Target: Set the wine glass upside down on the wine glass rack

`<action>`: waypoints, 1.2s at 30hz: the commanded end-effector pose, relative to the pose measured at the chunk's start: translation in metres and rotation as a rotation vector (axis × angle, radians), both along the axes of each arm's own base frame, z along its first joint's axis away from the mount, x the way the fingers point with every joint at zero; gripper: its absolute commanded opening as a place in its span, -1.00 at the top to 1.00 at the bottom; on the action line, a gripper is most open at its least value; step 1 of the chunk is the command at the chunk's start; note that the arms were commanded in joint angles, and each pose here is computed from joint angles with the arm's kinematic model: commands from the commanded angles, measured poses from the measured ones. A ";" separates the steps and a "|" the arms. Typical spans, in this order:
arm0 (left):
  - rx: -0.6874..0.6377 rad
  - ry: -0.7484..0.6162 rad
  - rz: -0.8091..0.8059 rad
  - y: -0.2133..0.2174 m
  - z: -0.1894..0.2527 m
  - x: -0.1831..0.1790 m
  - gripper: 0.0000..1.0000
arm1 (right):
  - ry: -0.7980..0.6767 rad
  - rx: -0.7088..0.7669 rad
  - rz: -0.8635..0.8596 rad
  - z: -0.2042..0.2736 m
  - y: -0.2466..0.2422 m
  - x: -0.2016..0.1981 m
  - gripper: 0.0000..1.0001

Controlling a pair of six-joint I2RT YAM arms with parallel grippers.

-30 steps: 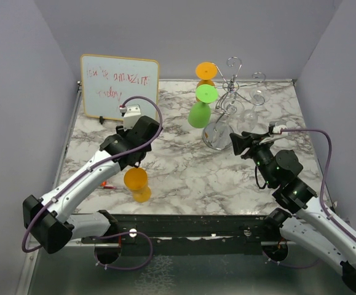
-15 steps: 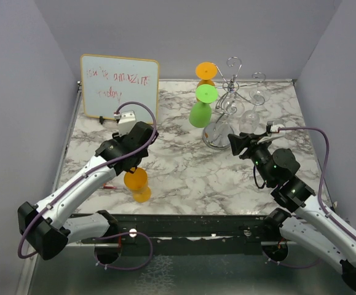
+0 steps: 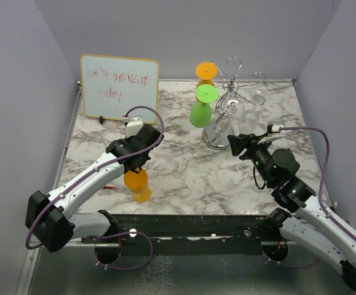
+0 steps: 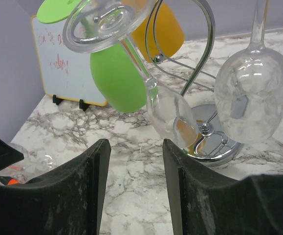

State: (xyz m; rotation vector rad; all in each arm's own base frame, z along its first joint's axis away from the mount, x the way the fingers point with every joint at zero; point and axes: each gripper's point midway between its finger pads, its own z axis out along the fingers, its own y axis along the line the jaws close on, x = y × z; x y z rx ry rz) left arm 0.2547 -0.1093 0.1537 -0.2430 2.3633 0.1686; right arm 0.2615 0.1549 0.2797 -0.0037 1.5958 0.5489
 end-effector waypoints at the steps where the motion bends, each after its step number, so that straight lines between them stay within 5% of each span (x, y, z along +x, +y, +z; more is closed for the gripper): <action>1: -0.083 -0.039 -0.102 -0.025 0.017 0.013 0.92 | 0.064 0.037 -0.010 -0.003 -0.001 -0.002 -0.04; 8: -0.349 -0.063 -0.334 -0.088 0.041 0.011 0.98 | 0.242 0.175 0.015 -0.031 0.014 -0.009 -0.06; 15: -0.609 -0.070 -0.413 -0.140 0.044 0.006 0.98 | 0.520 0.549 0.018 -0.083 0.038 -0.023 -0.08; 25: -0.640 -0.088 -0.563 -0.196 0.031 -0.011 0.99 | 0.902 1.072 -0.056 -0.147 0.060 -0.037 -0.07; 36: -0.706 -0.158 -0.805 -0.229 0.027 -0.039 0.99 | 1.099 1.283 -0.109 -0.175 0.075 -0.035 -0.03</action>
